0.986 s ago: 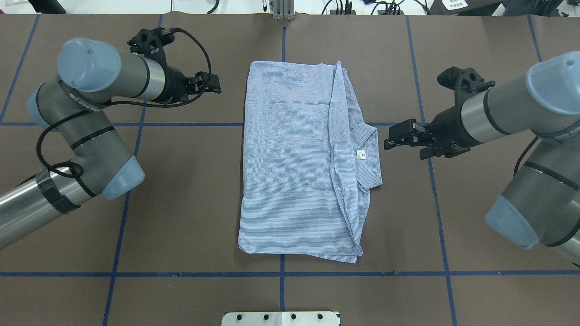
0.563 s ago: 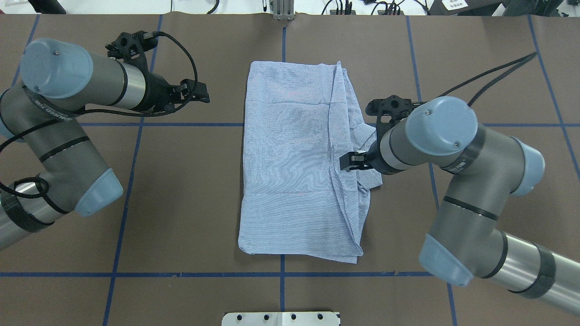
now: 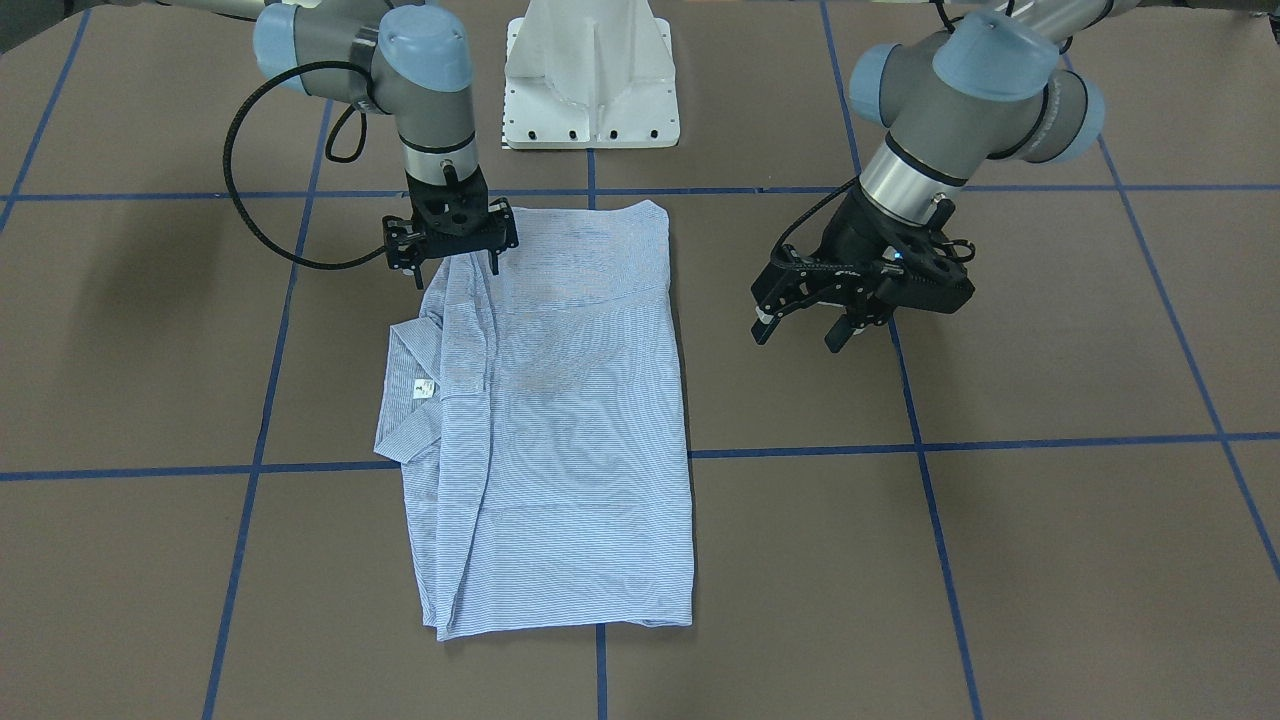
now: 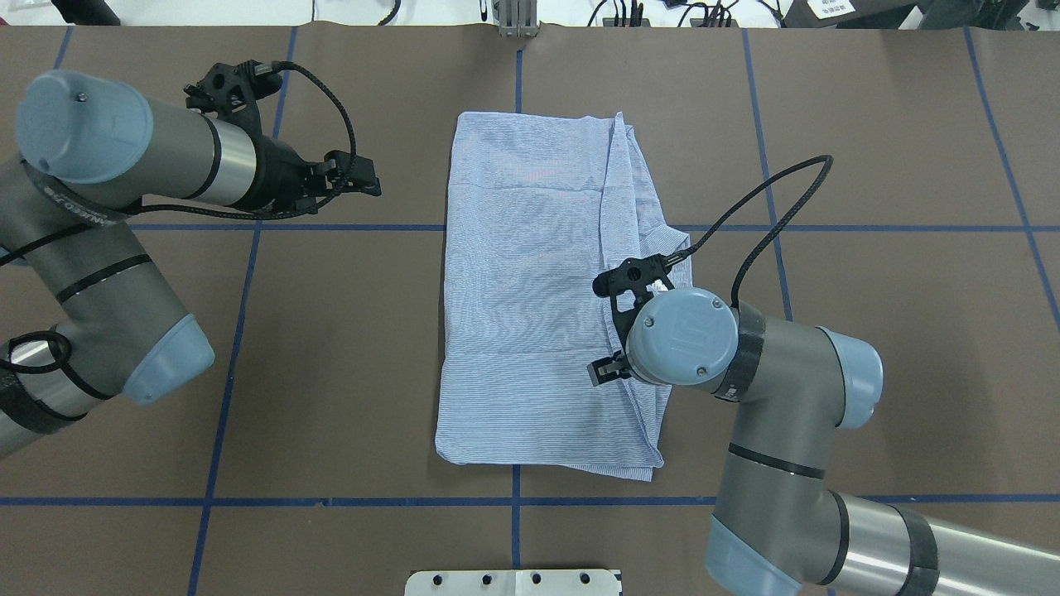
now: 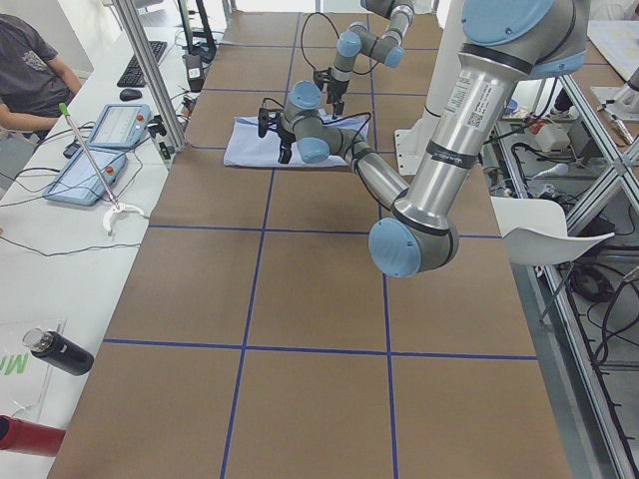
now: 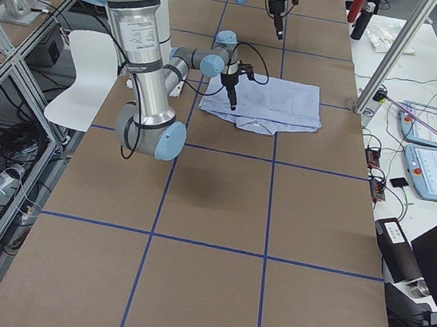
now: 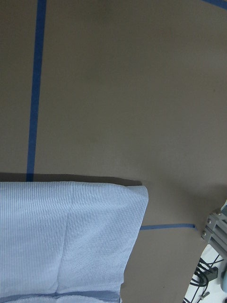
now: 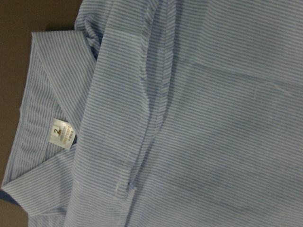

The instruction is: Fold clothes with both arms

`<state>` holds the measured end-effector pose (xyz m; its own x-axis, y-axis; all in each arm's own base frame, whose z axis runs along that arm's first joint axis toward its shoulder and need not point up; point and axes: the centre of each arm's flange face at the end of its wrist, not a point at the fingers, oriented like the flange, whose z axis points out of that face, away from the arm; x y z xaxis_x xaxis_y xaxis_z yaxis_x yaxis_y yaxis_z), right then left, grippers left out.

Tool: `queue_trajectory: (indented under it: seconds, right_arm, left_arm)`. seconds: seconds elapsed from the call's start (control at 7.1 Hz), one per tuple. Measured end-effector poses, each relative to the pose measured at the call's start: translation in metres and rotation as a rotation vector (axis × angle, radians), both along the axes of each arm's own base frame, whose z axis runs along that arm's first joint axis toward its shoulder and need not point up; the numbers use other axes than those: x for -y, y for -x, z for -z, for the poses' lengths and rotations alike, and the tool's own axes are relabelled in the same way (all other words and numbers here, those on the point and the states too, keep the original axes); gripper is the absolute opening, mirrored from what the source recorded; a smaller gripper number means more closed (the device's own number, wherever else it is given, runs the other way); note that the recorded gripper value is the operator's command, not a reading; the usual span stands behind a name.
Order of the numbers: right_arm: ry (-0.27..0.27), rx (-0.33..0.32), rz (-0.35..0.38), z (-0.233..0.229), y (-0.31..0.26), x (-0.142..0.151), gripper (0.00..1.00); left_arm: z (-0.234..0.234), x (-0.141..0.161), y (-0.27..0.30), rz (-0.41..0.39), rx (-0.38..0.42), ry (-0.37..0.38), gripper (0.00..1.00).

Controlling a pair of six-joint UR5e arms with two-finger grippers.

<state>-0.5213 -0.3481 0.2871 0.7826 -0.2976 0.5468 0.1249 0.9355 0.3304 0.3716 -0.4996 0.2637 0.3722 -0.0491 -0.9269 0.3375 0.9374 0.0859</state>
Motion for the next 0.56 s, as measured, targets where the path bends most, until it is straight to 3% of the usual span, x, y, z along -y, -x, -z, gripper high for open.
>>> queue_trajectory:
  seconds: [0.56]
  right_arm:
    - [0.016,-0.061,0.035,-0.020,0.018,-0.014,1.00]
  left_arm:
    - [-0.004,-0.002,-0.004,-0.005,0.002,0.012,1.00]
